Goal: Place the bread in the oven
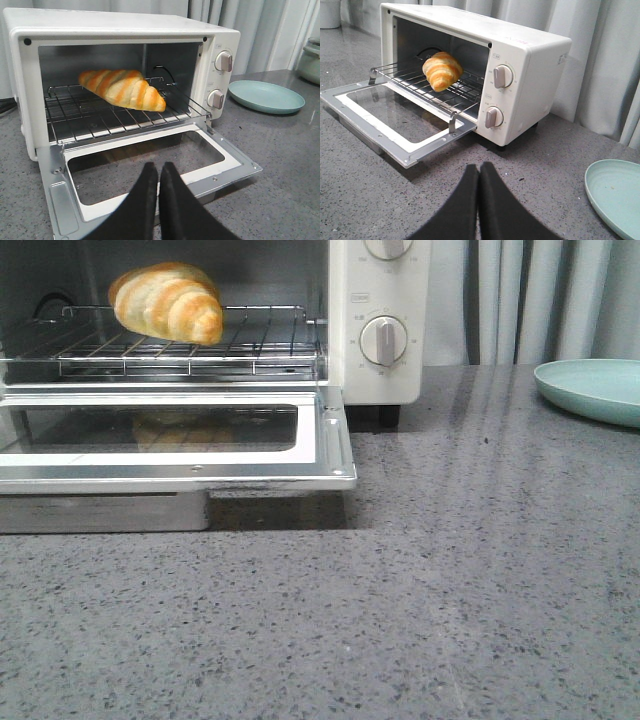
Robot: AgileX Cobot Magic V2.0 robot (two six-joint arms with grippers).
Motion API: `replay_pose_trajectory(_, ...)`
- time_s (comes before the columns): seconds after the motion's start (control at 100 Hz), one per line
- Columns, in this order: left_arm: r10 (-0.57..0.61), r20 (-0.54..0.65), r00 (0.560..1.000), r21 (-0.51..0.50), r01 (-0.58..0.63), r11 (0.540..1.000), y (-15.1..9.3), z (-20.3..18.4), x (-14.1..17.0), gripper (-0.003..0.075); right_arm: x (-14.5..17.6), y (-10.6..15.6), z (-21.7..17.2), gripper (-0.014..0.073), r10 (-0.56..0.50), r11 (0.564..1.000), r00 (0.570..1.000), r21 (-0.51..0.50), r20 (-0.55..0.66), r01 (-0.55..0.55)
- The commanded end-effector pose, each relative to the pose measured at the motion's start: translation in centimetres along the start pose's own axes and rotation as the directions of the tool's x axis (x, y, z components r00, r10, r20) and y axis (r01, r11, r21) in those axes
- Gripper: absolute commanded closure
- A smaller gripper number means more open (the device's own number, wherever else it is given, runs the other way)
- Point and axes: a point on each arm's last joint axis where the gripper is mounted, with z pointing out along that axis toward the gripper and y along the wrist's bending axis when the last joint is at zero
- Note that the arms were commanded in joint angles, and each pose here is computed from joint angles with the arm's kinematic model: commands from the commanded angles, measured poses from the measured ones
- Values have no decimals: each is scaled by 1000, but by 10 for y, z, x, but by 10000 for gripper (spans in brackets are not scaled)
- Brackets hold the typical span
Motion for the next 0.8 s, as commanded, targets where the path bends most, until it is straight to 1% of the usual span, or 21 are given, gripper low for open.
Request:
replay_pose_trajectory(0.0,-10,86,996,6,10,1000,-1,0,-13,741,-13,0,1,643,-34,999,997,-1,74,34)
replay_pose_trajectory(0.03,-10,83,996,6,9,1000,-1,0,-13,741,-13,0,1,643,-34,999,997,-1,74,34)
replay_pose_trajectory(0.13,71,83,994,-41,-68,997,3,1,-12,741,-13,0,1,643,-34,999,997,-1,74,34)
replay_pose_trajectory(0.17,85,80,993,-55,-81,995,4,1,-10,741,-13,0,1,643,-34,999,997,-1,74,34)
replay_pose_trajectory(0.24,127,64,990,-100,-120,988,5,5,0,741,-13,0,1,643,-34,999,997,-1,74,34)
replay_pose_trajectory(0.3,171,50,984,-156,-162,974,8,11,16,741,-13,0,1,643,-34,999,997,-1,74,34)
replay_pose_trajectory(0.38,215,65,974,-217,-197,956,9,16,36,741,-13,0,1,643,-34,999,997,-1,74,34)
replay_pose_trajectory(0.43,206,78,975,-246,-181,952,9,19,49,741,-13,0,1,643,-34,999,997,-1,74,34)
replay_pose_trajectory(0.5,144,94,985,-272,-113,955,10,22,66,741,-13,0,1,643,-34,999,997,-1,74,34)
replay_pose_trajectory(0.58,51,69,996,-298,-28,954,12,28,84,741,-13,0,1,643,-34,999,997,-1,74,34)
replay_pose_trajectory(0.67,-39,35,999,-315,48,948,13,32,101,741,-13,0,1,643,-34,999,997,-1,74,34)
replay_pose_trajectory(0.79,-69,-25,997,-322,57,945,13,33,114,741,-13,0,1,643,-34,999,997,-1,74,34)
